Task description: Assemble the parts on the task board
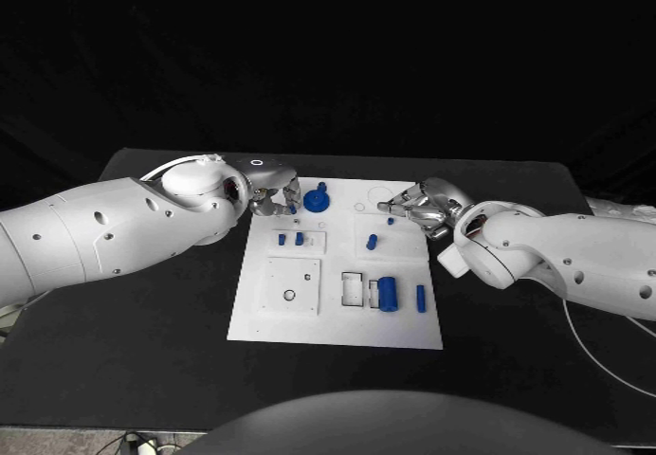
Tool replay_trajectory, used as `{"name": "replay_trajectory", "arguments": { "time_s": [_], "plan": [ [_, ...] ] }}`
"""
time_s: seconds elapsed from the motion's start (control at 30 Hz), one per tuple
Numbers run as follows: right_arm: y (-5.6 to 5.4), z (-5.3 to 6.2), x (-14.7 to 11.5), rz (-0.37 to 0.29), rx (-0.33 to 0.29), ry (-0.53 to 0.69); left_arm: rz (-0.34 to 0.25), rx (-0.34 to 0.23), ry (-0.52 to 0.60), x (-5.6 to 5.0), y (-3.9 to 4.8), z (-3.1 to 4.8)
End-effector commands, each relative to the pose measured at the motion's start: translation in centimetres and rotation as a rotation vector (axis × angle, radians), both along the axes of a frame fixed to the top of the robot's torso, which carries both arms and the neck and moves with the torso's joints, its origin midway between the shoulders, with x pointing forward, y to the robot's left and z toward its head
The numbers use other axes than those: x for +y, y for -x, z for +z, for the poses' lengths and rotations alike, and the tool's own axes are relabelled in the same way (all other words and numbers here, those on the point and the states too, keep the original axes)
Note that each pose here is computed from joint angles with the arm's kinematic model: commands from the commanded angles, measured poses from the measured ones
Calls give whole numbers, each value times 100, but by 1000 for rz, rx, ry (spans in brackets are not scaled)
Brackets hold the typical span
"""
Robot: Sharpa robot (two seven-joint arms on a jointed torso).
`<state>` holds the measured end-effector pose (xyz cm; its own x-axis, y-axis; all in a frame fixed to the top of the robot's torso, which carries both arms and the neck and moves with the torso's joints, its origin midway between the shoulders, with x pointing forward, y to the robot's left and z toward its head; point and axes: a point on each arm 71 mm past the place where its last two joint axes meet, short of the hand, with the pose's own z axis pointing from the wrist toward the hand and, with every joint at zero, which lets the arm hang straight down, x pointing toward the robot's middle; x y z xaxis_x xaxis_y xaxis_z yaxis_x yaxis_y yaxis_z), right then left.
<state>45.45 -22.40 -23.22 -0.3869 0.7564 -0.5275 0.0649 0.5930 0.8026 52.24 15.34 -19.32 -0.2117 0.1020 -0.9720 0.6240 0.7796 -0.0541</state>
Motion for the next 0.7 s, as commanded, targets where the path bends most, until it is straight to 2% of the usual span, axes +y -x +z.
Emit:
{"name": "replay_trajectory", "arguments": {
  "time_s": [0.03, 0.7],
  "plan": [
    [8, -6, 11, 14, 4, 0, 2, 39, -18, -12, 1, -23],
    [16, -4, 23, 19, 6, -2, -1, 65, -39, -72, -24, -77]
  ]
}}
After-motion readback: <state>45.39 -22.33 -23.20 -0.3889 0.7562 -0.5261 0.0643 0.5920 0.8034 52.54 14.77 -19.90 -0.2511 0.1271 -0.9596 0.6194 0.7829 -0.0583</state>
